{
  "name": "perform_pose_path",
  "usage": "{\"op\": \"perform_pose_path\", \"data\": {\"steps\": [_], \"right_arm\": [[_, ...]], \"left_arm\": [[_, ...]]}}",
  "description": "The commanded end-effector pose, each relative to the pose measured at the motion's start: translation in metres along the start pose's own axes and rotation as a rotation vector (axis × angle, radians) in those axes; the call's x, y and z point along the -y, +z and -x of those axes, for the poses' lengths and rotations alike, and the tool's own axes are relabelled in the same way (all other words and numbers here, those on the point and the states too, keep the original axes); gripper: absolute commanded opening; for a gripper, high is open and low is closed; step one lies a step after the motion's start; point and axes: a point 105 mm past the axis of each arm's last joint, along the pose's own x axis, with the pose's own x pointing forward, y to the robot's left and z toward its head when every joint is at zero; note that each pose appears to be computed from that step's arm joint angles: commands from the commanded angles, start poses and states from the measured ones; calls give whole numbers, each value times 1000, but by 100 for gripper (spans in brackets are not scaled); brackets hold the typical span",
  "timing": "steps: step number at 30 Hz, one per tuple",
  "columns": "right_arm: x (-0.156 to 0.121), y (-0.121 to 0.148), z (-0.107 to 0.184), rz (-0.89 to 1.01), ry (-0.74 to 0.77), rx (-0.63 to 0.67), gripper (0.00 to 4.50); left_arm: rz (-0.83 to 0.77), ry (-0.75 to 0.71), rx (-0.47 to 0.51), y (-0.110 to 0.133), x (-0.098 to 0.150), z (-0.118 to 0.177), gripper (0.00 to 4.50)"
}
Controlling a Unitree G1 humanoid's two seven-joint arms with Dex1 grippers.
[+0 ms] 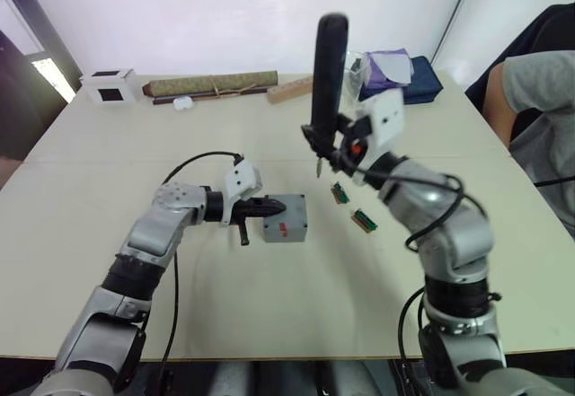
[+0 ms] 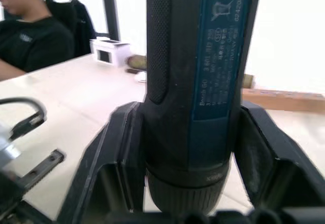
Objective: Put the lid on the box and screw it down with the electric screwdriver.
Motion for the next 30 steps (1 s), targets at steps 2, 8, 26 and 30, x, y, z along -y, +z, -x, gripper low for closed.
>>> {"op": "perform_pose_path", "data": {"steps": [2,8,26,30], "right_arm": [[58,18,25,-34,-236,-173,207],[97,-6,63,-62,-333,-516,207],[129,-120,123,-307,-437,-1047,207],[133,-121,124,-300,-466,-1056,307]], "left_arm": [[-95,-32,126,50,1,13,0],[-130,-79,215,83,9,25,0],[-174,-127,264,105,28,41,0],[-170,-117,259,104,30,42,0]]}}
